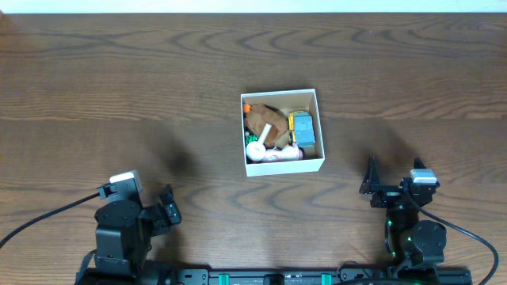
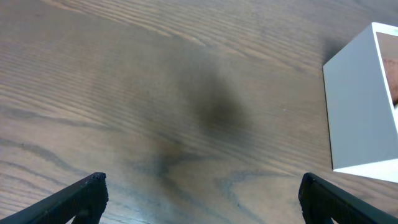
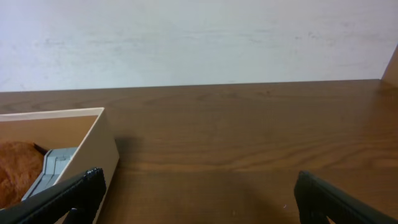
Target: Pack container
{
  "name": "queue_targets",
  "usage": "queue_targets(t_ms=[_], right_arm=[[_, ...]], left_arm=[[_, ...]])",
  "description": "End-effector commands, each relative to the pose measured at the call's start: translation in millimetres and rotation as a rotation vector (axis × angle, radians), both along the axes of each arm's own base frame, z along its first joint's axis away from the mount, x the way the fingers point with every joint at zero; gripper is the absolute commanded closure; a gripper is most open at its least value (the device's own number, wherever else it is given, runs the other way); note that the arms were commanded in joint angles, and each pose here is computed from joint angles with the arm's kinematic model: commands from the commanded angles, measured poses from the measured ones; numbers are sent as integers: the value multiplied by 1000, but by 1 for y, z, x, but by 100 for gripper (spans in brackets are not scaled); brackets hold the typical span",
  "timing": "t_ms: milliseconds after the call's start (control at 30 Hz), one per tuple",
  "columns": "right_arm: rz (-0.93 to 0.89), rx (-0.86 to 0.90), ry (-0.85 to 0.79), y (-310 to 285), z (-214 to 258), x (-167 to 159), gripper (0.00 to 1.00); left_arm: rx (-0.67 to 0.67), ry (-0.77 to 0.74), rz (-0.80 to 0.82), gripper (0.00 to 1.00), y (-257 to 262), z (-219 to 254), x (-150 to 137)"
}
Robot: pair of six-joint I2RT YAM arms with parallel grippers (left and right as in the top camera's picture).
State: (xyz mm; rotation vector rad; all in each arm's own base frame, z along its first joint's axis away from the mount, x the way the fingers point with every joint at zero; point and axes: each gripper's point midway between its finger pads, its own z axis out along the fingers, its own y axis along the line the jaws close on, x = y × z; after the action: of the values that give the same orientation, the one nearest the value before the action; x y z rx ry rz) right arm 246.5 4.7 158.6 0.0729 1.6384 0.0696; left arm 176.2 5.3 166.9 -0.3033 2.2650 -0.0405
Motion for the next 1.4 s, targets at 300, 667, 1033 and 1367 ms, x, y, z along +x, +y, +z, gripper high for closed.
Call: queue_targets(t_ms=[300, 667, 1033, 1367], right_arm=[[17, -13, 1, 3, -1, 0, 1], [17, -13, 1, 3, -1, 0, 1], [17, -13, 1, 3, -1, 0, 1], [17, -13, 2, 3, -1, 0, 1]], left_arm=[[160, -79, -110, 2, 2, -26, 16], [436, -584, -166, 2, 3, 35, 58], [502, -780, -93, 2, 12, 60, 61], [251, -573, -26, 2, 15, -20, 67]])
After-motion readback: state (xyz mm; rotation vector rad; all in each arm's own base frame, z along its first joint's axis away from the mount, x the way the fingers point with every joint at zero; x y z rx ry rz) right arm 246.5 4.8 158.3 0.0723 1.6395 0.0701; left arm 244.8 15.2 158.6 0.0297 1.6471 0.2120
